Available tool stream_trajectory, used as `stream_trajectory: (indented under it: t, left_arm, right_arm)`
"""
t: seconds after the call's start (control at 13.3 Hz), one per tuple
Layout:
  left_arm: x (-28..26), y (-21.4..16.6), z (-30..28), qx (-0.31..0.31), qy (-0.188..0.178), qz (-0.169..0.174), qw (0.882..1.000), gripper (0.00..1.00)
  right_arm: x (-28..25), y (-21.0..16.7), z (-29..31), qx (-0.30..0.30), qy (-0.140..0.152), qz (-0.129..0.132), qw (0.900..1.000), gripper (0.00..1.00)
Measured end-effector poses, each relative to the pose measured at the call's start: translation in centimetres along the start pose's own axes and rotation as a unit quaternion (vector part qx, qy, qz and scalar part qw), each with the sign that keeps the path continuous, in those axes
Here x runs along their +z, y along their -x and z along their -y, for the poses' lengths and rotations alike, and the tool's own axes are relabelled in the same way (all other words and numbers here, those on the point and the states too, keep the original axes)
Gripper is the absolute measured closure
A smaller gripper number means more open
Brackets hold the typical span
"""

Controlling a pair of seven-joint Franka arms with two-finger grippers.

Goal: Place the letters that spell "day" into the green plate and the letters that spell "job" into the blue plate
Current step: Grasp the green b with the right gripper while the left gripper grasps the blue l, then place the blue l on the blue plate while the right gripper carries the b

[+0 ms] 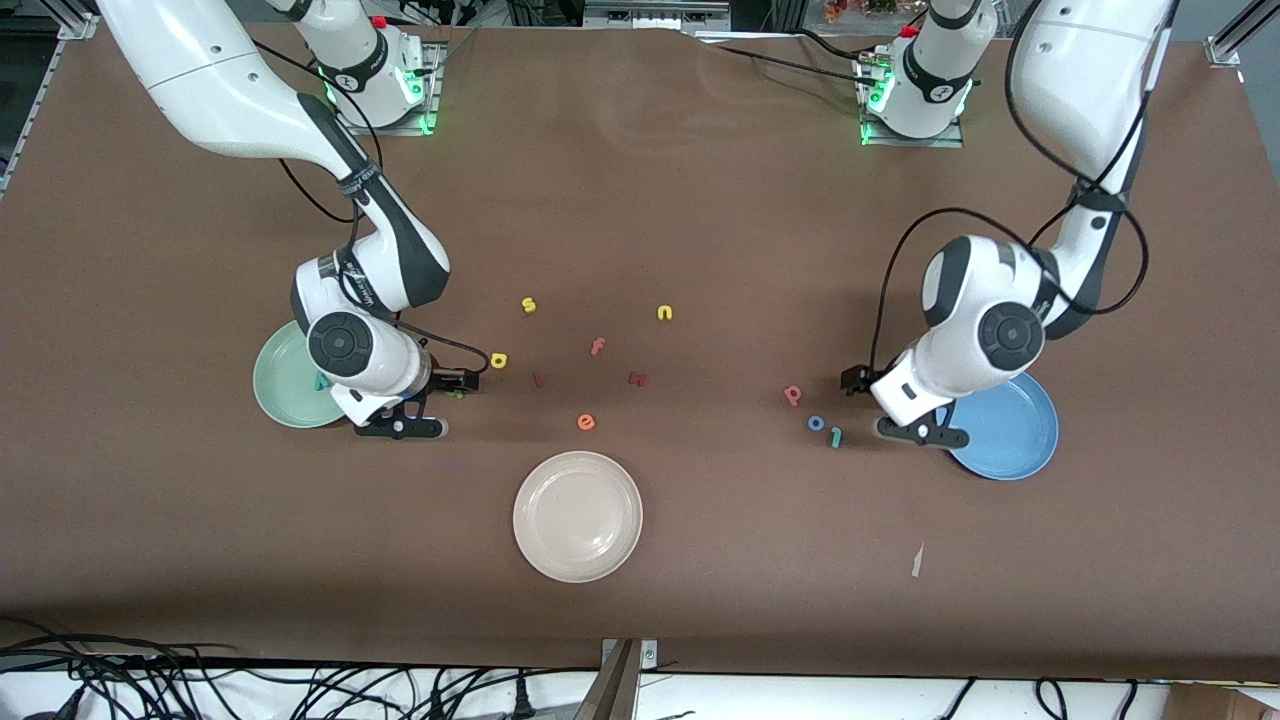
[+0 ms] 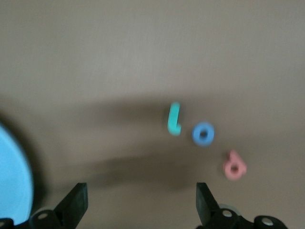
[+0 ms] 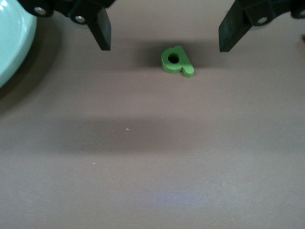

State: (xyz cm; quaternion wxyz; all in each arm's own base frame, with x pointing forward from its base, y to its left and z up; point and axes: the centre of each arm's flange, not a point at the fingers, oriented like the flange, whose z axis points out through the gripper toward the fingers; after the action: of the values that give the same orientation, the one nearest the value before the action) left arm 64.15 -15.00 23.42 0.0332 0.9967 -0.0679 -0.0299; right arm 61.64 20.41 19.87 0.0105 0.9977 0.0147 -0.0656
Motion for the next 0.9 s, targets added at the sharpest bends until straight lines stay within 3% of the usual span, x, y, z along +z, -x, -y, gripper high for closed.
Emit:
stream_trajectory:
  t: [0.23,0.6,0.75,0.9]
  left_arm:
    - [2.8,-2.9,0.2,-0.002,-0.005,-0.038,0.999,0.00]
    - [6.7,-3.1,-1.7,-0.020,-0.005,-0.048,0.999,0.02]
    - [7.0,-3.0,-2.2,-0.024,-0.005,-0.046,0.999,0.08]
    - [6.9,-3.1,-2.1,-0.024,-0.006,-0.048,0.999,0.17]
  right_arm:
    - [0.5,0.0,0.1,-0.035,-0.004,-0.006,0.999,0.00]
    - [2.6,1.2,0.3,-0.081,0.005,-0.017,0.997,0.00]
    - [2.9,1.3,0.3,-0.089,0.008,-0.017,0.996,0.04]
    - [2.9,1.3,0.3,-0.093,0.008,-0.018,0.995,0.19]
